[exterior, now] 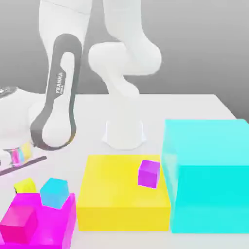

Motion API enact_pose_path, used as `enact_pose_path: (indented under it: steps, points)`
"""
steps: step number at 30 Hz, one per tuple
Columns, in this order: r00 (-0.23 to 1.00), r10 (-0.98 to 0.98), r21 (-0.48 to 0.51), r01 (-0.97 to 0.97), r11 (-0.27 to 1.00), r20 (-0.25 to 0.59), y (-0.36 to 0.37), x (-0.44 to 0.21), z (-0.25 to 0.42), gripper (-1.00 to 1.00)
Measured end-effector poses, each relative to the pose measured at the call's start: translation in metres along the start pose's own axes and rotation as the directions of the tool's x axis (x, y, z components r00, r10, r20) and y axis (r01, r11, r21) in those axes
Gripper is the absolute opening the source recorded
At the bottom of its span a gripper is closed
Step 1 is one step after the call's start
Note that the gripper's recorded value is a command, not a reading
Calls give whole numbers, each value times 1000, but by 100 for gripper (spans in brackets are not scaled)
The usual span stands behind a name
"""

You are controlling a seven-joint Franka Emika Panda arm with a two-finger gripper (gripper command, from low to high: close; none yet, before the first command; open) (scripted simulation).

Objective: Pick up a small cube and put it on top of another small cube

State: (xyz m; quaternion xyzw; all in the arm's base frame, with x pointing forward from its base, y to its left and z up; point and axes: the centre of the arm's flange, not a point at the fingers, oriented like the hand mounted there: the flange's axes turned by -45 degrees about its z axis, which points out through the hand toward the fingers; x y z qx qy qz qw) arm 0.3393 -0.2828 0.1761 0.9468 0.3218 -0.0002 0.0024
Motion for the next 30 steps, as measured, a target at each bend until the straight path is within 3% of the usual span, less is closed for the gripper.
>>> enact_pose_path:
  steps: [3,7,10,14,19,26,27,30]
  points:
    - [999,-35,-4,35,999,-9,-2,7,-19,-100]
    - [934,-354,-28,353,935,-51,-2,57,-60,-100]
    - [797,-600,-55,597,800,-66,-11,99,-91,-100]
    - [515,-856,-96,850,518,-55,-26,143,-135,-100]
    - [264,-964,-45,963,264,-10,-38,141,-155,-100]
    - [227,-974,-3,974,227,-10,-42,133,-97,-100]
    - [228,-974,-1,974,228,-8,-43,132,-88,100]
    - [223,-975,-1,975,223,-8,-44,134,-88,100]
